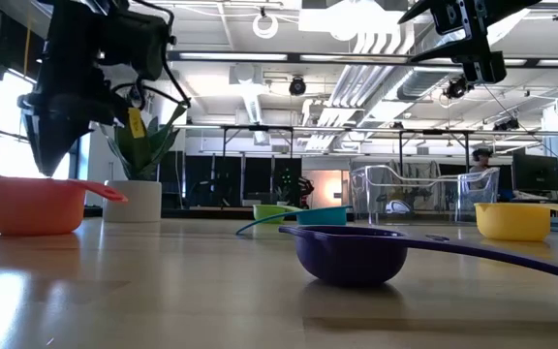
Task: Nest measuring cups in basket
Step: Stack the blue measuring cup into the red measuring cup
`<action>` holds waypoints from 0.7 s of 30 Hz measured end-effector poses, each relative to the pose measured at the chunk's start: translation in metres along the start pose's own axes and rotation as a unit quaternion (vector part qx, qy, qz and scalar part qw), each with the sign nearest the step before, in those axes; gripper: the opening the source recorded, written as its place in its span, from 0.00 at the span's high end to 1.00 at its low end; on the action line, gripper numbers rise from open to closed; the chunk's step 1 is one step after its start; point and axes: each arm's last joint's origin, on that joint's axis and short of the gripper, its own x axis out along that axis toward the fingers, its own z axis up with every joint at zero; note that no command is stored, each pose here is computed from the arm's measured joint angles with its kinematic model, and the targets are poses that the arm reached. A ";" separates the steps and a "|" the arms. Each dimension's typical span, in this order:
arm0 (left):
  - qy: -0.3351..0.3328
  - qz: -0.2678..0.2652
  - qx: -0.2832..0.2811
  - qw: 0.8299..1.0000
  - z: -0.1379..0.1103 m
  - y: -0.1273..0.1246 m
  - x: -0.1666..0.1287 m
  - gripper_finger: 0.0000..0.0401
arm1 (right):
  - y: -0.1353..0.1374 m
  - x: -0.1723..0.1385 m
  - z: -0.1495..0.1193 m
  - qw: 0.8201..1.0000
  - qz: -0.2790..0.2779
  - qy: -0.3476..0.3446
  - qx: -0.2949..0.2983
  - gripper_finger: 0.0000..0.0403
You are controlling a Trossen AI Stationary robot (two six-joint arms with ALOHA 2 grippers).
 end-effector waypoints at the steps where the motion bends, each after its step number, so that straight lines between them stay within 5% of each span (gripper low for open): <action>1: 0.005 0.002 0.006 1.000 0.001 -0.001 0.002 0.81 | 0.000 0.000 0.000 1.000 0.000 0.000 0.000 0.48; 21: 0.074 0.000 0.041 0.996 0.004 -0.013 0.016 0.81 | 0.000 0.000 0.000 1.000 0.000 0.001 -0.008 0.48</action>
